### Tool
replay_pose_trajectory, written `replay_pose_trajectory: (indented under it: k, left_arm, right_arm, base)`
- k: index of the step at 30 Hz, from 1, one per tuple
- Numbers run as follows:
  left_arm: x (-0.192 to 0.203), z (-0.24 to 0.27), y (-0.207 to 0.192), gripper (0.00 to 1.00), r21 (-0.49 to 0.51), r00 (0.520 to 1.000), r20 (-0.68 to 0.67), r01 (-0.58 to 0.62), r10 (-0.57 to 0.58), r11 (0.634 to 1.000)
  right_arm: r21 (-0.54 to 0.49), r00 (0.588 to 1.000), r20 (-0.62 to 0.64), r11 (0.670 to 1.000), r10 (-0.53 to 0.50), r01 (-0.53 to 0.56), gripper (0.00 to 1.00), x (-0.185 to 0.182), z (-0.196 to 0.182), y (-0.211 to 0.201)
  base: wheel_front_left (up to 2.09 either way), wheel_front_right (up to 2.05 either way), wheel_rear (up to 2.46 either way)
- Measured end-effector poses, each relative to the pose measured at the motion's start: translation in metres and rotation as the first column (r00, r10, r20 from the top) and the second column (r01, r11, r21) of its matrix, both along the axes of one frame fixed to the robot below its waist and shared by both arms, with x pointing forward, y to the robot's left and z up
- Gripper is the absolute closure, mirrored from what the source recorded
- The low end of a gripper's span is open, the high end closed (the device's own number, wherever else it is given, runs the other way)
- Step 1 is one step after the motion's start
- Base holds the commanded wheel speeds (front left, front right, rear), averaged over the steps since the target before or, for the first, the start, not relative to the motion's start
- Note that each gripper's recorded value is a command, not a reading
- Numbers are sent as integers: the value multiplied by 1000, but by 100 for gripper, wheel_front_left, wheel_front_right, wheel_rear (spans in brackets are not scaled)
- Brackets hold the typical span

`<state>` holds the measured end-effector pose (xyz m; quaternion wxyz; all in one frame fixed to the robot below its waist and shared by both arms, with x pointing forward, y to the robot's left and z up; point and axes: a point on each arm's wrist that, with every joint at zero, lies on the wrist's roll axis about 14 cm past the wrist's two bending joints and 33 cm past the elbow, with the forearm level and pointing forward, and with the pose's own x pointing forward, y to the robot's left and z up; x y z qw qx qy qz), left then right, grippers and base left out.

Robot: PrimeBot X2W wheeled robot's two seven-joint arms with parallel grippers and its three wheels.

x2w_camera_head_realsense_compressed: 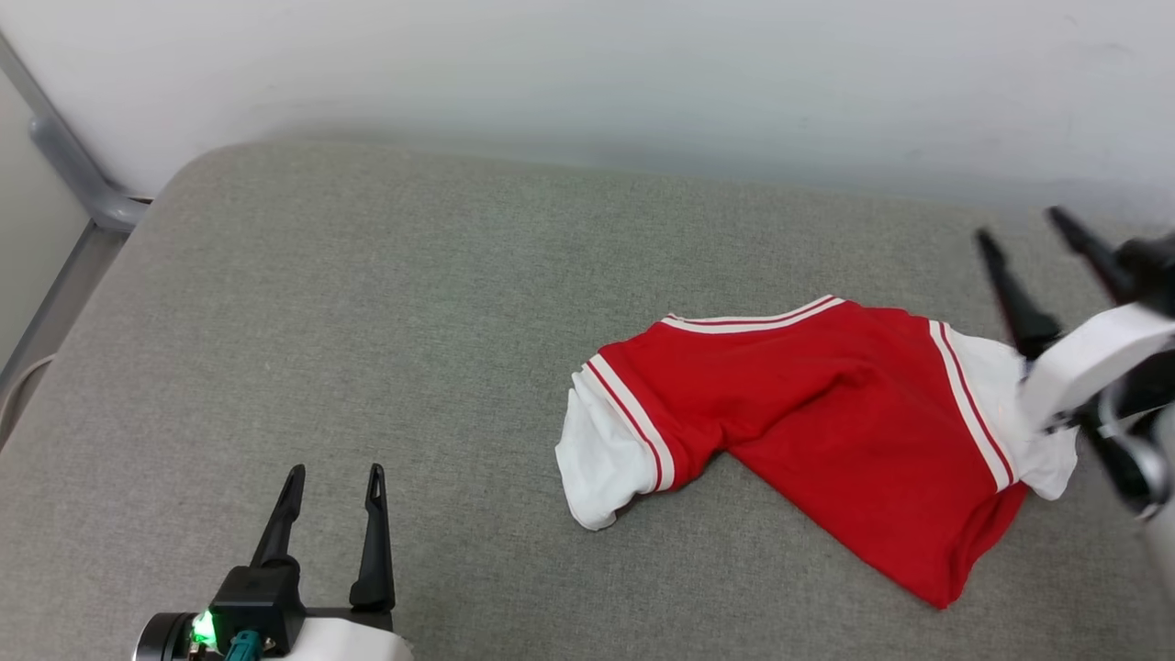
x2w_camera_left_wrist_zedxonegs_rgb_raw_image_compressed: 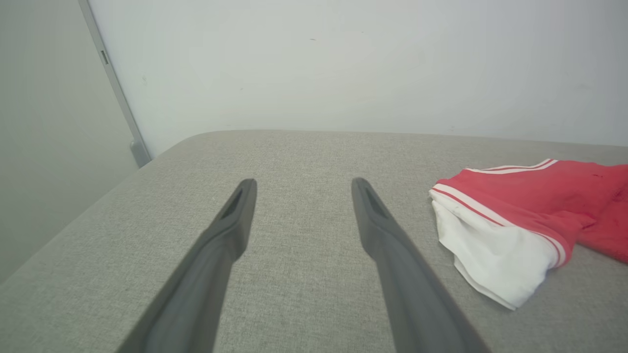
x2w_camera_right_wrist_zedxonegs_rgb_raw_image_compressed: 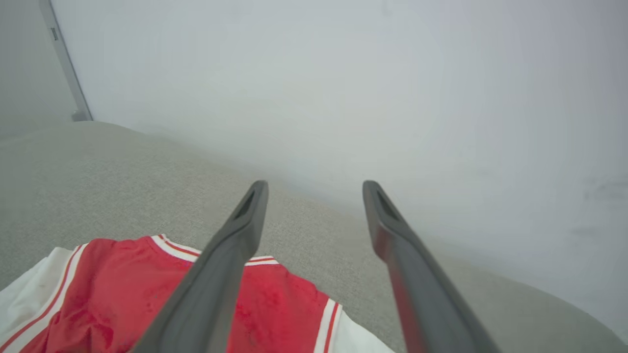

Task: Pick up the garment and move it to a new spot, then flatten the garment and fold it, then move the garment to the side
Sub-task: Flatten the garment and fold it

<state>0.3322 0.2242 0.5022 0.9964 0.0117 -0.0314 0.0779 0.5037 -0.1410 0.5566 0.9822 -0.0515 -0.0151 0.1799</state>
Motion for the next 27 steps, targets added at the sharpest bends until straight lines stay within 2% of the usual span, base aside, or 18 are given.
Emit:
replay_pose_trajectory:
  k: [5, 8, 11, 15, 19, 22, 27]
  left_arm:
    - [5, -3, -1, 0, 1, 1000, -12, 8, -8, 1000]
    - [10, -4, -2, 0, 3, 1000, -13, 10, -10, 1000]
    - [15, -5, 0, 0, 5, 1000, -17, 7, -7, 1000]
    - [22, -8, 2, 0, 6, 1000, -25, 4, -3, 1000]
    - [32, -12, 2, 0, 5, 999, -36, 5, -5, 1000]
    - [39, -16, 3, 0, 5, 999, -46, 1, -1, 1000]
    - [49, -23, 9, 0, 9, 998, -65, -11, 12, 1000]
  right_arm:
    - [-87, 993, -40, 991, -108, 105, 0, 12, 12, -44]
    - [-110, 979, -131, 983, -159, 145, 0, 18, 4, -61]
    - [-201, 939, -271, 967, -210, 158, 0, 20, -20, -79]
    - [-270, 835, -479, 951, -270, 153, 0, 17, -59, -99]
    - [-321, 697, -642, 938, -319, 133, 0, 9, -99, -116]
    - [-345, 614, -711, 931, -343, 120, 0, 8, -121, -122]
    - [-369, 509, -778, 924, -368, 103, 0, 9, -156, -126]
  base:
    - [0, 0, 0]
    - [0, 0, 0]
    - [0, 0, 0]
    - [0, 0, 0]
    - [0, 0, 0]
    - [0, 0, 0]
    - [0, 0, 0]
